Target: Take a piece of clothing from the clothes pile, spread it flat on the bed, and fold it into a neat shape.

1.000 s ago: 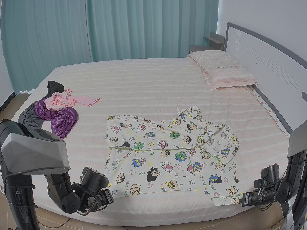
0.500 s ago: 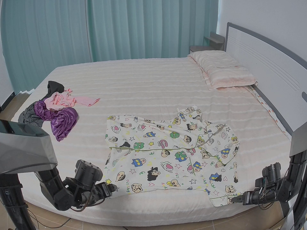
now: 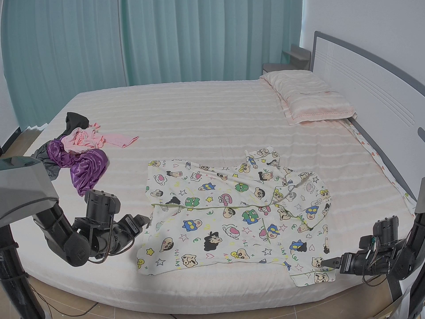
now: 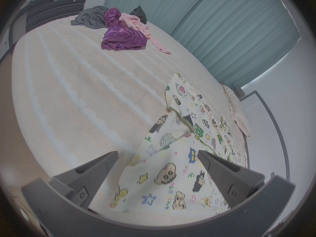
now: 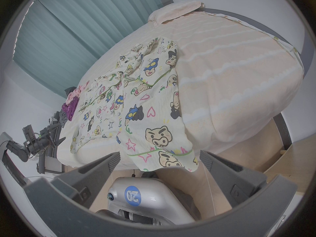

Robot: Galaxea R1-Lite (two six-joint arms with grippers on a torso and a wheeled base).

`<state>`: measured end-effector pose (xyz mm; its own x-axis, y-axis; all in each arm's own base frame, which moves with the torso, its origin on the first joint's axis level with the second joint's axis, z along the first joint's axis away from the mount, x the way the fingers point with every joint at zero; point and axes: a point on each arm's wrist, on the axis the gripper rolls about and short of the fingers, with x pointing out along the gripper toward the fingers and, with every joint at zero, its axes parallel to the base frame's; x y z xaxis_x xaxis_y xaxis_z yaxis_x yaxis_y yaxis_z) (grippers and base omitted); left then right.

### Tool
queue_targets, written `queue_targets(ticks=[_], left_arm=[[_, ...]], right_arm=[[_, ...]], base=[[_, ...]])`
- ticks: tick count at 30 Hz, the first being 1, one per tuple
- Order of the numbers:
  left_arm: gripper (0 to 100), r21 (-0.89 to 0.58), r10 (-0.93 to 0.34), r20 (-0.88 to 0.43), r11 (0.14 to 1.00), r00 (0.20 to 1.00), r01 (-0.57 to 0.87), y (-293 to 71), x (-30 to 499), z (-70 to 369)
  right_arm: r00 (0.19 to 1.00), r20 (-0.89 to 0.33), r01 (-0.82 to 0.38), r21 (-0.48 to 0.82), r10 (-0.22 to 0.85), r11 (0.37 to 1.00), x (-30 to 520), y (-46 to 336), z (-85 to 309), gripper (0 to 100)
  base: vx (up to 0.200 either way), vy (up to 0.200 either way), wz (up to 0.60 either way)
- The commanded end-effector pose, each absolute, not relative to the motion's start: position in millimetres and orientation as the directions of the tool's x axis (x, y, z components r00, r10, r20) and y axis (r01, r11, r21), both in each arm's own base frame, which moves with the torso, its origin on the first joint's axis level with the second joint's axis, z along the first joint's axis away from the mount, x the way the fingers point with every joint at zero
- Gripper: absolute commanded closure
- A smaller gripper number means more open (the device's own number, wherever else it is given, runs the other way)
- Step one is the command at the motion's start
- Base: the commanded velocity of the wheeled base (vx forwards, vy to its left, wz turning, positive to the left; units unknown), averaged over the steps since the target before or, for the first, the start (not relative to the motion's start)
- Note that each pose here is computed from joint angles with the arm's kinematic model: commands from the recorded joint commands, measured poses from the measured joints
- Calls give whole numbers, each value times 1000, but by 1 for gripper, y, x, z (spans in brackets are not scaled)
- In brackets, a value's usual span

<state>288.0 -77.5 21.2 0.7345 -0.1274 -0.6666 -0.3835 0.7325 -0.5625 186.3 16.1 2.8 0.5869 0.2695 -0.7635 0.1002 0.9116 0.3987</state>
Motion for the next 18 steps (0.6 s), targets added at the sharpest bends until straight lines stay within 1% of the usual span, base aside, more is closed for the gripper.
queue_targets(ticks=[1, 3, 12, 18], left_arm=[[0, -540, -127, -700, 738, 703, -404, -85, 306, -16], [0, -535, -142, -707, 748, 693, -392, -92, 304, -19], [0, -534, -150, -710, 752, 688, -386, -96, 303, -20], [0, -554, -164, -683, 751, 712, -359, -104, 313, -22]], right_arm=[[573, -766, 92, 413, 291, 906, 181, 17, 3, 0], [569, -768, 93, 414, 293, 906, 181, 17, 2, 0], [561, -773, 95, 415, 295, 905, 182, 17, 0, 0], [560, -774, 94, 414, 296, 905, 181, 18, 0, 0]], base=[[0, 0, 0], [0, 0, 0], [0, 0, 0], [0, 0, 0]])
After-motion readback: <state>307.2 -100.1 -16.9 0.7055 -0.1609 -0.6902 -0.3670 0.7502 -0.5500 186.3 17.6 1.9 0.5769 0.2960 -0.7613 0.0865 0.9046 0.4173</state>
